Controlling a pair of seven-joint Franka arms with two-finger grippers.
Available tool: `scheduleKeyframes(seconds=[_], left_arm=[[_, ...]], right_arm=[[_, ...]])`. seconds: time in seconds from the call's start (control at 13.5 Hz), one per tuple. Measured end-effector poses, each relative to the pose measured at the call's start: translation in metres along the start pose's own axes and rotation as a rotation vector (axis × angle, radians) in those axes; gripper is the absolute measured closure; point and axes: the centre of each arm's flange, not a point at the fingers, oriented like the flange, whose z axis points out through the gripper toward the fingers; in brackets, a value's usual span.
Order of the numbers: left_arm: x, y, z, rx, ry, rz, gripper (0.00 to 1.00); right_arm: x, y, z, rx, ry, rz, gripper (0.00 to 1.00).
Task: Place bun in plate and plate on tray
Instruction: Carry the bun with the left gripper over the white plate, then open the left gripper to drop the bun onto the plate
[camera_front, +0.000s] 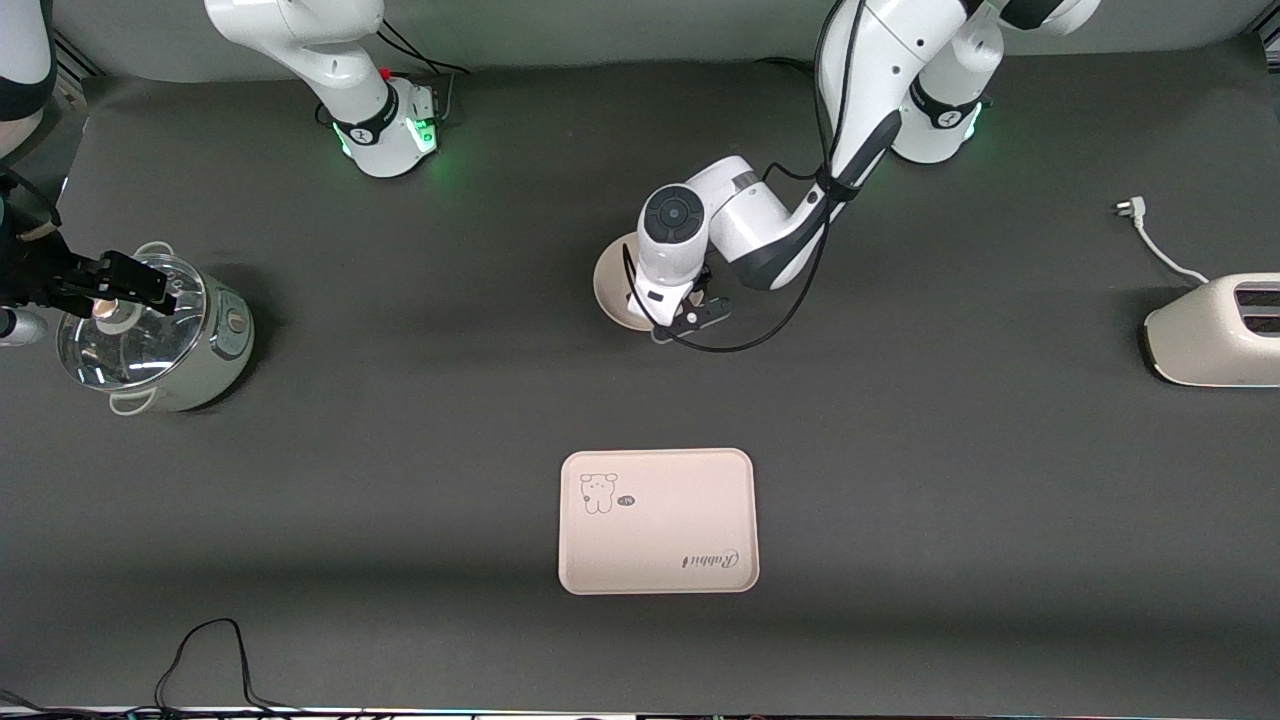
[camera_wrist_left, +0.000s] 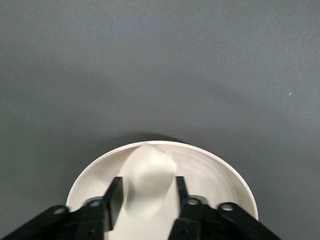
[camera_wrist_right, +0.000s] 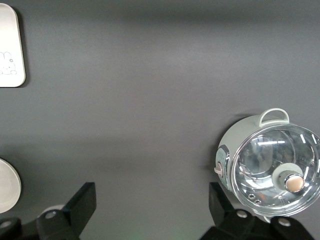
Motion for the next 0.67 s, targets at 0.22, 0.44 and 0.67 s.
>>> scheduleKeyframes(seconds=[0.22, 0.44, 0.67], left_arm=[[0.004, 0.000, -0.017, 0.016, 0.012, -0.008, 0.11], [0.032, -0.014, -0.078, 0.031, 0.053, -0.045, 0.00], [0.099, -0.063, -0.170, 0.027, 0.106, -0.067, 0.00]], right_arm=[[0.000, 0.000, 0.000, 0.000, -0.002, 0.000, 0.00], [0.000, -0.002, 0.001, 0.004, -0.004, -0.002, 0.00], [-0.002, -0.027, -0.002, 0.012, -0.002, -0.045, 0.00]])
